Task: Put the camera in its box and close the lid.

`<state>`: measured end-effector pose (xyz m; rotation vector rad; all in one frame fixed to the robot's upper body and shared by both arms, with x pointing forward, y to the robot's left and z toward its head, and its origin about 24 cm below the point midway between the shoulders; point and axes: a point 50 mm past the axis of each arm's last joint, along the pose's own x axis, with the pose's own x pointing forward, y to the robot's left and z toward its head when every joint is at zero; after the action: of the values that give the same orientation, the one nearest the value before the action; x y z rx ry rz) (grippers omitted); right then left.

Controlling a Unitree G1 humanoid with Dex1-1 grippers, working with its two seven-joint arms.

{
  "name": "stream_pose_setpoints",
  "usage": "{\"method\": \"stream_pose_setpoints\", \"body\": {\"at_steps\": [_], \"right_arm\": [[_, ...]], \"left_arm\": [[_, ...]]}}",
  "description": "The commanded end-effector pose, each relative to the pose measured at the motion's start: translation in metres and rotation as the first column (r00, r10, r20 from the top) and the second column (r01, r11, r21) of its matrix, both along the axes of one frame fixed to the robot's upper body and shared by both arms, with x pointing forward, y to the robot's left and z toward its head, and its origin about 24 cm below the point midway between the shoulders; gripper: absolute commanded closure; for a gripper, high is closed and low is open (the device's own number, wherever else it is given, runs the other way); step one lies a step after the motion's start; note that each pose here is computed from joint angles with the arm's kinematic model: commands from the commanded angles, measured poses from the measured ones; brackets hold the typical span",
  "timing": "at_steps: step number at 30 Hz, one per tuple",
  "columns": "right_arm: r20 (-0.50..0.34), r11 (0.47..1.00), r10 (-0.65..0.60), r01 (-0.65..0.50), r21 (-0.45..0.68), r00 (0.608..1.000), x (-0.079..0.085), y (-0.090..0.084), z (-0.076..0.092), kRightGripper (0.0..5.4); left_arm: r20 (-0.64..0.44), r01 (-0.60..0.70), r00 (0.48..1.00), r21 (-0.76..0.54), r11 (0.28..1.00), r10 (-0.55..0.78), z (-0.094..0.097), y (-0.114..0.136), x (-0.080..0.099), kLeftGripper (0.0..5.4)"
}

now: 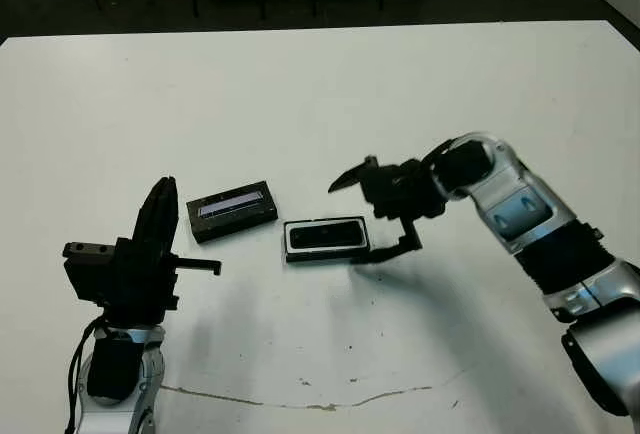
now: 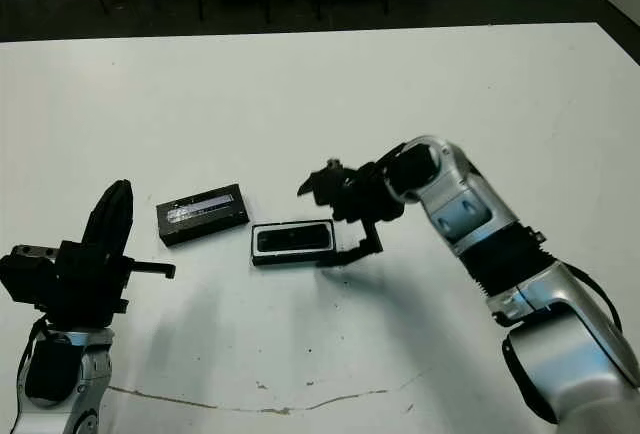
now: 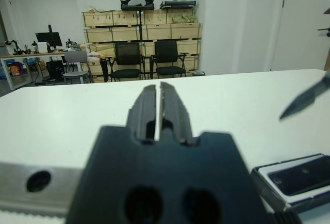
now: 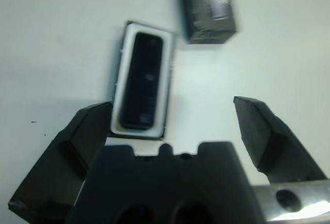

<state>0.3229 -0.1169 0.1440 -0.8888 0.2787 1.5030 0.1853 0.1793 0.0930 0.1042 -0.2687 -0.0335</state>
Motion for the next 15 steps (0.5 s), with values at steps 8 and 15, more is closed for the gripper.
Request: {"method": "stream_pose_setpoints", "body": {"at_steps": [8, 15], "right_arm": [[-0.128, 0.915, -0.208, 0.239, 0.326, 0.97, -0.009, -0.023, 0.025, 0.02], [-0.034, 0.741, -0.424, 0.369, 0.561, 0.905, -0.038, -0.009, 0.002, 0.8]], "left_arm": [[-0.079, -0.017, 0.997, 0.015, 1.0, 0.018, -0.012, 0.005, -0.009, 5.4], [-0.083, -0.014, 0.996, 0.017, 1.0, 0.015, -0.011, 0.006, -0.008, 5.4]]}}
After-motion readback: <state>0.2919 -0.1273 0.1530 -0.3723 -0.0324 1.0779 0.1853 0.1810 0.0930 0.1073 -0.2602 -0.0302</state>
